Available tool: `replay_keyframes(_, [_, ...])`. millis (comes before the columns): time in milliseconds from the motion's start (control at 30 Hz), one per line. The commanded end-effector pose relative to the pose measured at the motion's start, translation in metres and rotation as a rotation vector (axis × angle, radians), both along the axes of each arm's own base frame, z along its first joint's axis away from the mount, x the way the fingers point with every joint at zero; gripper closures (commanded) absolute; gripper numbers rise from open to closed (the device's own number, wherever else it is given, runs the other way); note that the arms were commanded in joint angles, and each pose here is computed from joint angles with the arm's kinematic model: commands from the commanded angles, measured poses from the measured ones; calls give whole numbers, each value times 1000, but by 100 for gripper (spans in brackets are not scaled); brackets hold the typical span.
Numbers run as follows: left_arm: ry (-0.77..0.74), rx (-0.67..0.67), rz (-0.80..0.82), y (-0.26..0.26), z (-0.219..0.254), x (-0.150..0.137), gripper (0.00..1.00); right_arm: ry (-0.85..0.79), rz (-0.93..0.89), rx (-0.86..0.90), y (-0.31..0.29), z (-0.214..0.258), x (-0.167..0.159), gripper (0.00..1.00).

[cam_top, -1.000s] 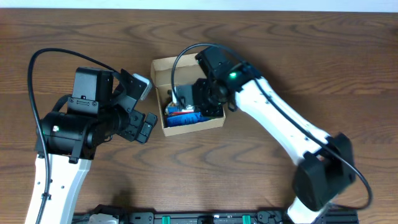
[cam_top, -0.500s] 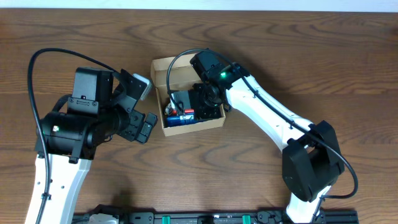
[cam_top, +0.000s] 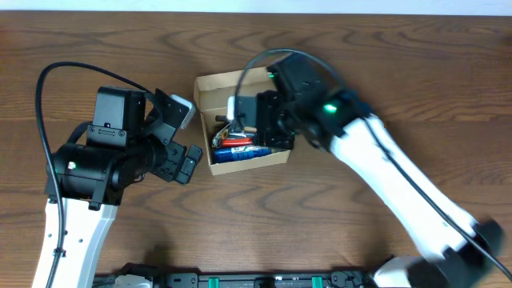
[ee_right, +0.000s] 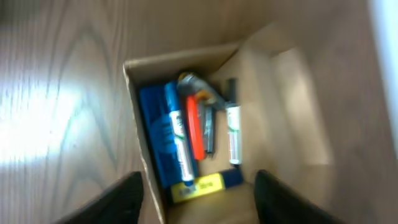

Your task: Pack container

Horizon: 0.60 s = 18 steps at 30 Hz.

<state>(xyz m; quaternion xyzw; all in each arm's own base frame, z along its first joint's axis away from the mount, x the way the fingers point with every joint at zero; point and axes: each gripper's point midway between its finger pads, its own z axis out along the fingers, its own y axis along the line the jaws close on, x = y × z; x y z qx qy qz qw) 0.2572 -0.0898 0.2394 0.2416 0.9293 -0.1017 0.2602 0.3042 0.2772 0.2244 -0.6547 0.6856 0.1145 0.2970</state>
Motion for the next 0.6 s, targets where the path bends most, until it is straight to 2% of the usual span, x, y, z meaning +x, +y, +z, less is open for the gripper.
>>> replay_keyframes(0, [-10, -1, -10, 0, 4, 1, 5, -5, -140, 84, -14, 41, -8, 78])
replay_keyframes(33, [-9, -1, -10, 0, 4, 1, 5, -12, -171, 83, -20, 46, -10, 99])
replay_keyframes(167, [-9, -1, -10, 0, 4, 1, 5, 12, -325, 80, -47, 58, -17, 99])
replay_keyframes(333, [-9, -1, -10, 0, 4, 1, 5, 107, -489, 55, -76, 49, -19, 99])
replay_keyframes(567, [-37, -9, -11, -2, 7, 7, 5, 229, -783, 112, -116, 30, 12, 98])
